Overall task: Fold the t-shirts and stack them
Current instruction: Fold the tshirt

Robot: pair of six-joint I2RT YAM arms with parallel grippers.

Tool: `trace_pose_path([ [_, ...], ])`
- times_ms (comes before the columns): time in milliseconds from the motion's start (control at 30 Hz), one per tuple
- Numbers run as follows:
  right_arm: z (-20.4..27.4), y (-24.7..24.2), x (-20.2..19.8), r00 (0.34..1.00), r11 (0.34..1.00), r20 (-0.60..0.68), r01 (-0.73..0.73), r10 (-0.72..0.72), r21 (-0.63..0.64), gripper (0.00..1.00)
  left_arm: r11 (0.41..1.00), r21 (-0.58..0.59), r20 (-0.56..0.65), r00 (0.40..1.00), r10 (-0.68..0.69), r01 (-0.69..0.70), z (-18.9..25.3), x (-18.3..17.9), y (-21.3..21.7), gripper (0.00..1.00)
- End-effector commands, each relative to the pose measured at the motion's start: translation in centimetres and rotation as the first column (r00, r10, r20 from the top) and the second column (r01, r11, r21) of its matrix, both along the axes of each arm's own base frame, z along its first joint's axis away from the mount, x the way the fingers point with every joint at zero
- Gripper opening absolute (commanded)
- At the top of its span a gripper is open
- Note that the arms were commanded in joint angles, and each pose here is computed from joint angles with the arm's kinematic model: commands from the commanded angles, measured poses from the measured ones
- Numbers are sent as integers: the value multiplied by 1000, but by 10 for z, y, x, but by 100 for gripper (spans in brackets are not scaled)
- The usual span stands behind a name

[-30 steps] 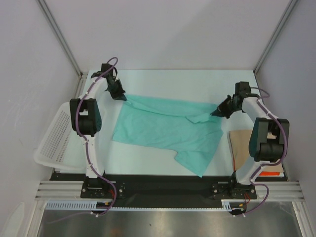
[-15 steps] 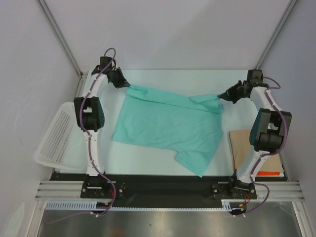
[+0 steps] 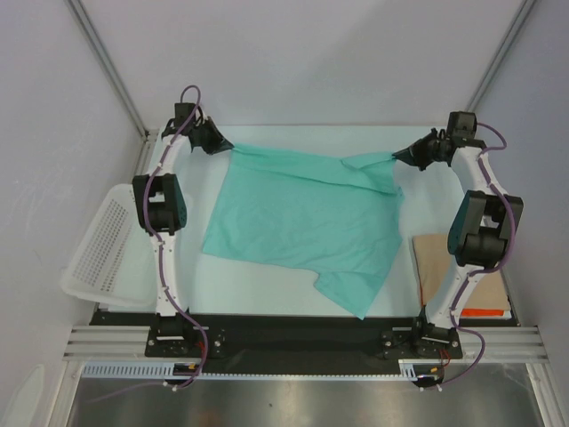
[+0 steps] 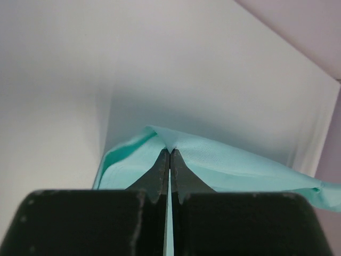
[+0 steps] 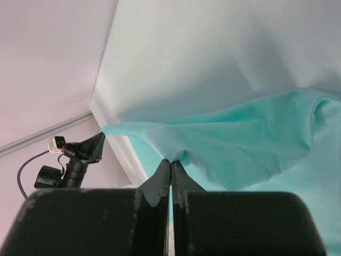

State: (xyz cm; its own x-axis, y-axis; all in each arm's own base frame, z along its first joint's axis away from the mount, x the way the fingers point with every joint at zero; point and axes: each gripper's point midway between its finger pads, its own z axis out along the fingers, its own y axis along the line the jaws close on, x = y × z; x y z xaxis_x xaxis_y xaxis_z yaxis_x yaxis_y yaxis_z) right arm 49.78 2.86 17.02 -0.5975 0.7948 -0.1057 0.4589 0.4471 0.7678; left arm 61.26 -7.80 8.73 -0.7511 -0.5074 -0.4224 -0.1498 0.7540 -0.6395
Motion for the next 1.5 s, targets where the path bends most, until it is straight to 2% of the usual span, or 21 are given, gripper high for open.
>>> trace_pose_path([
  [0,21,-8,22,994,999,106,-11,15,-38,0,997,-78,119,993,4,5,36,22,0,0],
  [133,32,-11,43,989,999,146,-24,29,-39,0,993,-116,109,994,1,12,30,21,-5,0],
  [267,41,-6,52,980,999,192,-39,45,-34,0,995,-99,103,995,0,10,30,19,-2,0],
  [367,38,-1,50,984,998,170,-59,61,-20,0,997,-82,83,997,1,6,28,15,0,0],
  [500,21,17,22,991,992,74,-111,116,-66,0,999,-31,39,999,-14,15,20,2,7,0],
  [700,10,31,-30,996,994,16,-88,90,-60,0,996,82,-31,999,-26,28,15,-24,20,0],
  [933,-8,25,-66,994,992,-85,-79,71,-96,0,990,129,-130,991,-37,54,0,-63,26,0],
  [1167,-32,26,-81,985,992,-148,-99,86,-83,0,986,159,-185,982,-20,50,-4,-96,30,0],
  [1467,-61,28,-90,978,990,-193,-99,79,-98,0,988,133,-285,958,-33,74,-28,-125,25,0],
])
